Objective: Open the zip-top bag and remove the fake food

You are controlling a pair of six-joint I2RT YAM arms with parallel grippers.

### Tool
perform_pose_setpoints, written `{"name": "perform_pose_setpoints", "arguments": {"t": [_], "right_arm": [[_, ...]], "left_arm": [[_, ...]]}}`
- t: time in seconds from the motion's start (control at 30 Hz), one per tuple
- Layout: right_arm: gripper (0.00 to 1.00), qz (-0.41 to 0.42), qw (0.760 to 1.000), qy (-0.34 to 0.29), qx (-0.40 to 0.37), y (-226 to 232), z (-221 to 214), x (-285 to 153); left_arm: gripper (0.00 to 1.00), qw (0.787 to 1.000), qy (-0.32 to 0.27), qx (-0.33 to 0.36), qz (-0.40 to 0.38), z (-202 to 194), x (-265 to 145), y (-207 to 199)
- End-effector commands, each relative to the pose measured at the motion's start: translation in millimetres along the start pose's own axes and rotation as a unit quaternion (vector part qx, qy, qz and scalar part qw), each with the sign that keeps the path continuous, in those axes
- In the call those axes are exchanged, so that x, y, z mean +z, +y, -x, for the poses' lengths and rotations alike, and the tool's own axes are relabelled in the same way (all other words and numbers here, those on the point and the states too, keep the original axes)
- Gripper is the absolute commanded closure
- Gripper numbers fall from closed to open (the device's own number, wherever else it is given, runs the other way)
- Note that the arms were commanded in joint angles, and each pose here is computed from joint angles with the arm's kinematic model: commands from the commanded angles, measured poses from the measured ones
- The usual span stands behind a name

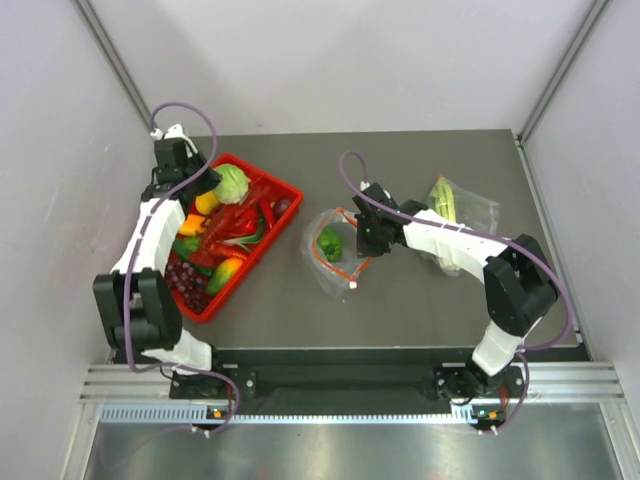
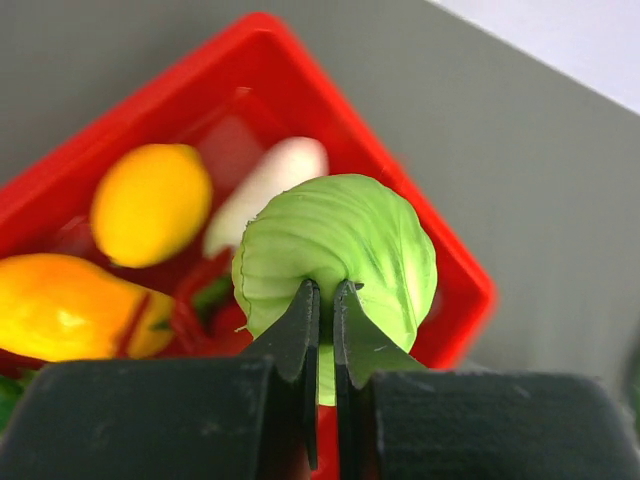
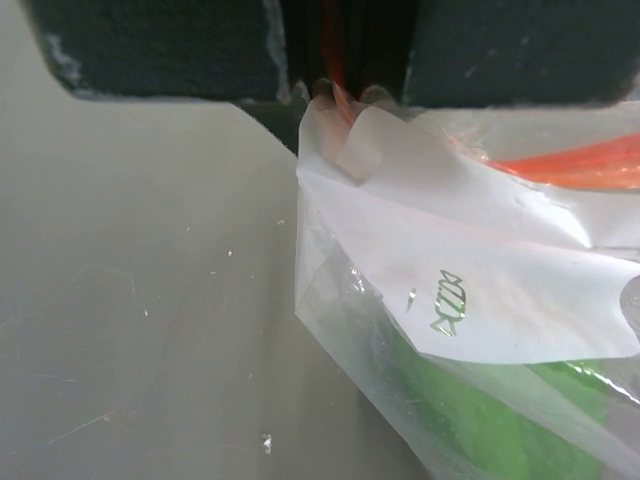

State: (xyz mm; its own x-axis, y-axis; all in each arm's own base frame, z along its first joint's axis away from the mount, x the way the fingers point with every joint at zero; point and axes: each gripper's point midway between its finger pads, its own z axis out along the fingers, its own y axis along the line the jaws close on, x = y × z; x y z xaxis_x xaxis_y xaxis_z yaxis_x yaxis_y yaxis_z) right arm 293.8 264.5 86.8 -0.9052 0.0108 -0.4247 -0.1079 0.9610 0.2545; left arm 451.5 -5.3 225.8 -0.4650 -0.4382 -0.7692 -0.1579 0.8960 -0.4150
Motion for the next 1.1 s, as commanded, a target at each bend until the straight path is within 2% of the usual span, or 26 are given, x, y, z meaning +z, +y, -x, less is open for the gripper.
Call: {"name": "perform_pose_setpoints", "arguments": {"t": [0.0, 0.23, 0.53, 0.6, 0.67, 0.7, 0.8, 1.0, 1.07], "right_arm": [[1.00, 0.024, 0.999, -0.026, -0.007, 16.3, 19.9, -11.0], [1.00, 0.032, 0.999, -0.018, -0.010, 21.3, 19.1, -6.7], [1.00, 0.035, 0.999, -0.011, -0.018, 26.1, 23.1, -1.2], [1.00, 0.036, 0.999, -0.014, -0.018, 27.7, 27.2, -1.2], [1.00, 0.036, 0.999, -0.011, -0.021, 28.6, 27.0, -0.1], [1.00, 0.037, 0.999, -0.012, -0.021, 29.4, 29.0, -0.4], [1.00, 0.037, 0.999, -0.012, -0.022, 30.3, 30.2, 0.9], [1.00, 0.035, 0.999, -0.009, -0.022, 29.0, 29.3, 3.4], [1.00, 0.034, 0.999, -0.009, -0.021, 28.8, 29.0, 3.4]], "left_arm": [[1.00, 0.995, -0.093, 0.019, 0.039, 54.0, 14.3, 12.5], [1.00, 0.994, -0.105, 0.010, 0.040, 71.7, 50.0, 18.3], [0.98, 0.994, -0.076, 0.023, 0.073, 50.4, 80.4, 40.8], [0.92, 0.995, -0.068, 0.027, 0.074, 44.9, 86.3, 43.6], [0.77, 0.995, -0.055, 0.030, 0.074, 38.5, 90.1, 45.6], [0.73, 0.995, -0.053, 0.030, 0.074, 37.4, 89.5, 46.3], [0.50, 0.995, -0.048, 0.033, 0.080, 33.0, 86.0, 48.4], [0.42, 0.995, -0.005, 0.042, 0.089, 4.0, 87.1, 60.0], [0.40, 0.995, -0.008, 0.043, 0.087, 3.0, 81.4, 58.5]]}}
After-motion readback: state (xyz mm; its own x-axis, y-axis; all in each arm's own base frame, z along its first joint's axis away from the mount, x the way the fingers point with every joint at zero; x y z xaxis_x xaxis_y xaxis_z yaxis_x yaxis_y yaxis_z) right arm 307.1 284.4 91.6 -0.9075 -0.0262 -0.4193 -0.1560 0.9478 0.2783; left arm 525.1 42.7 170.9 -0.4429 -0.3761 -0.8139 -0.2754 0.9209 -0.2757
